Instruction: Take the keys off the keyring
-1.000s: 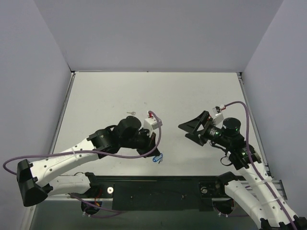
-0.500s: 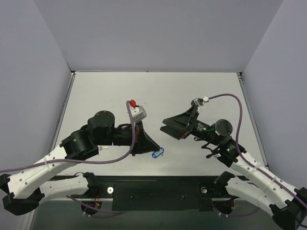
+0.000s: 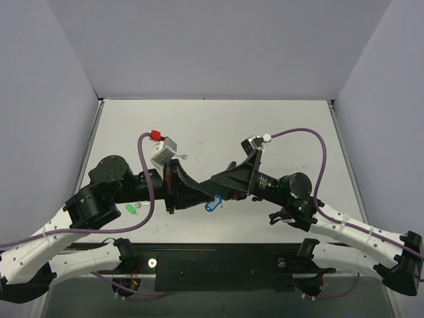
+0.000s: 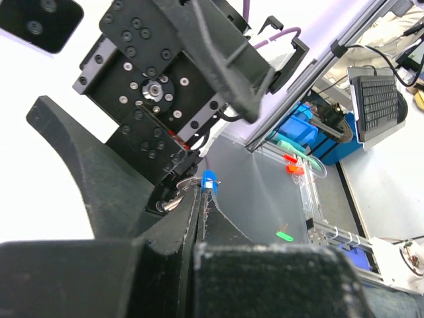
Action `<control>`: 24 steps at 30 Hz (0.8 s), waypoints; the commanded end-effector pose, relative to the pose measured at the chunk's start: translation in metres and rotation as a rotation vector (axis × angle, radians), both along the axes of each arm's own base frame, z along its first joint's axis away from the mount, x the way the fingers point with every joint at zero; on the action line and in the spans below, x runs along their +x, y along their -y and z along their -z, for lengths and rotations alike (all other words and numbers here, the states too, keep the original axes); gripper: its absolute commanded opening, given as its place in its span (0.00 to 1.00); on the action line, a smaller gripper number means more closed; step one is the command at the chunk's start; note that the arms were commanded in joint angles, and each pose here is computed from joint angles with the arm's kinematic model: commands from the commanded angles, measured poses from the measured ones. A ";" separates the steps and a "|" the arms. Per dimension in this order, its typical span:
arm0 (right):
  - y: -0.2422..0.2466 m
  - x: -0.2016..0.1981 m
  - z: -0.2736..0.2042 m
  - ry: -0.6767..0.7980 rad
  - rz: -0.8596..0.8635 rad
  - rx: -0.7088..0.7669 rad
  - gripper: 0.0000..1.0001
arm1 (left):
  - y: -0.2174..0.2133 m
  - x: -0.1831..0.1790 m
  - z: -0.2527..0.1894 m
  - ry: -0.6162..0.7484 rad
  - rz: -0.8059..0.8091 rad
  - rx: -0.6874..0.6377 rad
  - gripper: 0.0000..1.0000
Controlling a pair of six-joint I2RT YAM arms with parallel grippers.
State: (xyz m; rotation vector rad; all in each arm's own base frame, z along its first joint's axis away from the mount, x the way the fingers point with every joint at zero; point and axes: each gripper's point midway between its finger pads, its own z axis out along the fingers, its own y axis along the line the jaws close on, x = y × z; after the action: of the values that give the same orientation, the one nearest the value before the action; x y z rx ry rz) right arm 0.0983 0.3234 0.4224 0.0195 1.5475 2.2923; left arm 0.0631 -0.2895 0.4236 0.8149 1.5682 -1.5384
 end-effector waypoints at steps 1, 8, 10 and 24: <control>0.018 -0.020 -0.062 0.113 -0.002 0.204 0.91 | -0.017 0.001 -0.046 0.065 -0.062 -0.122 0.00; 0.009 -0.033 -0.066 0.116 -0.043 0.216 0.91 | -0.032 0.008 -0.053 0.070 -0.152 -0.123 0.00; 0.006 -0.036 -0.065 0.116 -0.056 0.212 0.90 | -0.036 0.009 -0.055 0.075 -0.168 -0.124 0.00; 0.003 -0.041 -0.066 0.116 -0.046 0.225 0.88 | -0.058 0.011 -0.057 0.081 -0.243 -0.131 0.00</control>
State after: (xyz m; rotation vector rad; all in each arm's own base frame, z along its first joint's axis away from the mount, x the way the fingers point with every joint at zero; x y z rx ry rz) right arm 0.0650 0.3416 0.4460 -0.0586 1.4595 2.3954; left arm 0.0770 -0.2447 0.4619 0.6084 1.4909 -1.4059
